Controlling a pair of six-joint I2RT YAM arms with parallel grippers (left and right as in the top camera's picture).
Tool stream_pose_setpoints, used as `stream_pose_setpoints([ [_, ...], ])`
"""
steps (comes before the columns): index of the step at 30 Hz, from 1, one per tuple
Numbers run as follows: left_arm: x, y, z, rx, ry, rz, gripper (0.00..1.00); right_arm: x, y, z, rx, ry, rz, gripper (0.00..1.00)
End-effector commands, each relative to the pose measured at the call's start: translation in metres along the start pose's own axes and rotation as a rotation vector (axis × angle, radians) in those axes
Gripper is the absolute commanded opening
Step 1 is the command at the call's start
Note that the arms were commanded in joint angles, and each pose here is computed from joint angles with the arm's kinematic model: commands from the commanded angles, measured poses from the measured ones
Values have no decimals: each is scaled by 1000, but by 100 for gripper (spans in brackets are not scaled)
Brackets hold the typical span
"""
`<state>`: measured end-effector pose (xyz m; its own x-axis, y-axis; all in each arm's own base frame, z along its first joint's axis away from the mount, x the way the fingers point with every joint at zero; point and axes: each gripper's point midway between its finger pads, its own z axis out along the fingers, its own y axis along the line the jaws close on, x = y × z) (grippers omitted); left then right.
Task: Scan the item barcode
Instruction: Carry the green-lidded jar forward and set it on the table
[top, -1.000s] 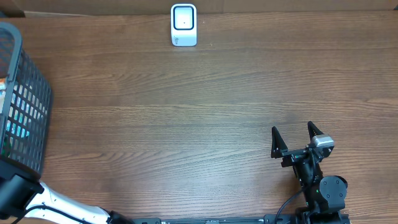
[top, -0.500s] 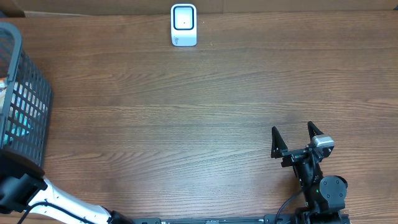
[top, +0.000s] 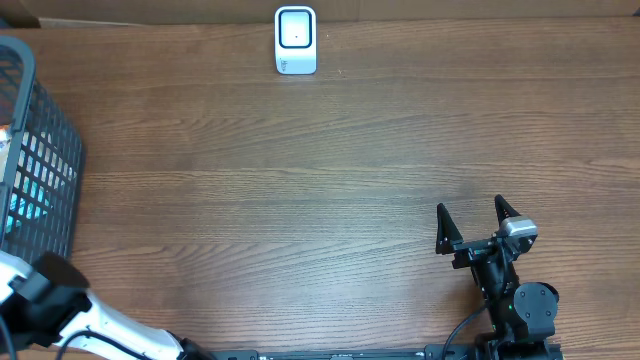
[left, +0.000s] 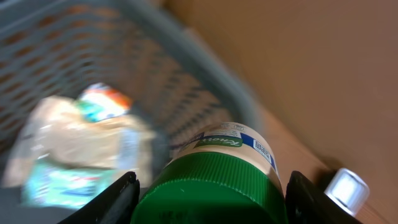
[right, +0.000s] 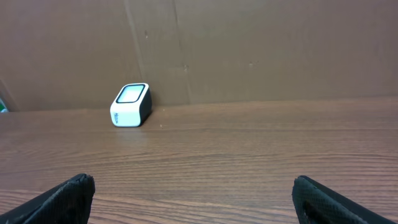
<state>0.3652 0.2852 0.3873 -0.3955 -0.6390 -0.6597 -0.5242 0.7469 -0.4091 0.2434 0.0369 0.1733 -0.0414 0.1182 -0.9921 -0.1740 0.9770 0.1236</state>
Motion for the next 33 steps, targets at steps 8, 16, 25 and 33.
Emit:
stream_pose_setpoints([
  [8,90,-174,-59,188,88,406,42,2,-3,0,10,-2,5,100],
  [16,179,-205,-14,56,341,651,38,2,-3,0,10,-2,5,100],
  [25,301,-218,69,8,728,812,39,2,-3,0,10,-2,5,100],
  [33,393,-212,138,-46,916,909,40,2,-3,0,10,-2,5,100],
])
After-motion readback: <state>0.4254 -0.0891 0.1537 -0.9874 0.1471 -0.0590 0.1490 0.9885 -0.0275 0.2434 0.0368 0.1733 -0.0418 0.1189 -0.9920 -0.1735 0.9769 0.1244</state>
